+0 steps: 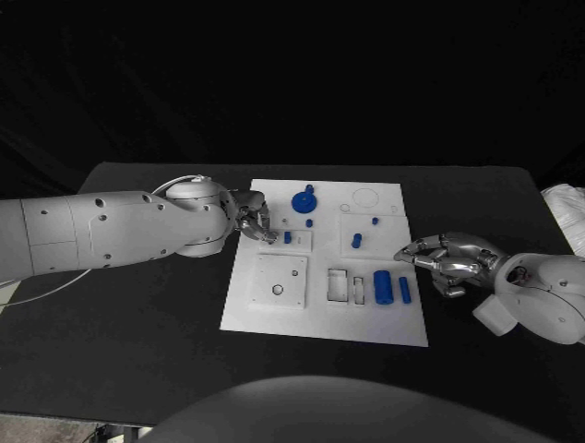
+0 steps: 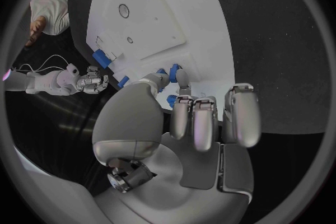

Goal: Assemble the parts on the task board

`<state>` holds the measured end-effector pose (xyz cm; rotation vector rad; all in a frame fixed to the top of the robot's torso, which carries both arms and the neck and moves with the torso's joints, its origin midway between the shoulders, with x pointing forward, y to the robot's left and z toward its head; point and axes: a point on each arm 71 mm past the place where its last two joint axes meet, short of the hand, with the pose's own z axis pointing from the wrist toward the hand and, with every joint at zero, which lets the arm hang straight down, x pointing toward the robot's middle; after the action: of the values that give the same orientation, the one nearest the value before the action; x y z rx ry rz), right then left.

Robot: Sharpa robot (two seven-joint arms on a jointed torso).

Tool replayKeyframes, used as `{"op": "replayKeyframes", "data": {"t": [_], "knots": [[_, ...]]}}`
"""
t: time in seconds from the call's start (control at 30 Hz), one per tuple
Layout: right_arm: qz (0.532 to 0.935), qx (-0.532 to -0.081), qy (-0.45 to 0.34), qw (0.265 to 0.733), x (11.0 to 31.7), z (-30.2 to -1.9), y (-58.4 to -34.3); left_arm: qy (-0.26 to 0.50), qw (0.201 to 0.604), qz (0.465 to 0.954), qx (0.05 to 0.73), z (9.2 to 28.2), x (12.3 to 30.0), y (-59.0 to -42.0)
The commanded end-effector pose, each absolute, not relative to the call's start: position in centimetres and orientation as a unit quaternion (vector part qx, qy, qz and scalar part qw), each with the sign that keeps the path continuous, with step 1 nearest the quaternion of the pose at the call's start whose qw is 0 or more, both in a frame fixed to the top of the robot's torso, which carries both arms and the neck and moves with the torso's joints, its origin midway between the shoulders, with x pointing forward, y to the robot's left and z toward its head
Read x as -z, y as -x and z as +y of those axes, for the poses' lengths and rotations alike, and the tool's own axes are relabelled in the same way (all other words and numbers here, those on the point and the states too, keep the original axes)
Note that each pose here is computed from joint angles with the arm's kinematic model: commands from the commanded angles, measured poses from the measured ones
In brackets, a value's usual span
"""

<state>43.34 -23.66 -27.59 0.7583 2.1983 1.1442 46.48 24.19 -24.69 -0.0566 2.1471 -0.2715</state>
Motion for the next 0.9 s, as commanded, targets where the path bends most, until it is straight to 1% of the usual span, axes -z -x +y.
{"op": "replayKeyframes", "data": {"t": [0.03,0.17,0.47,0.7,0.9], "knots": [[0.819,-0.428,-0.275,0.265,27.6,-23.5,-43.2,0.027,0.478,0.869,0.122,24.0,24.5,-46.5],[0.819,-0.428,-0.275,0.265,27.6,-23.5,-43.2,0.033,0.491,0.860,0.131,24.1,24.2,-46.4],[0.818,-0.428,-0.276,0.267,27.6,-23.6,-43.2,0.057,0.548,0.818,0.162,24.8,22.9,-45.7],[0.818,-0.428,-0.277,0.268,27.6,-23.6,-43.2,0.067,0.568,0.804,0.165,25.6,22.4,-45.0],[0.817,-0.428,-0.277,0.270,27.6,-23.6,-43.3,0.075,0.588,0.789,0.159,26.3,22.4,-44.1]]}}
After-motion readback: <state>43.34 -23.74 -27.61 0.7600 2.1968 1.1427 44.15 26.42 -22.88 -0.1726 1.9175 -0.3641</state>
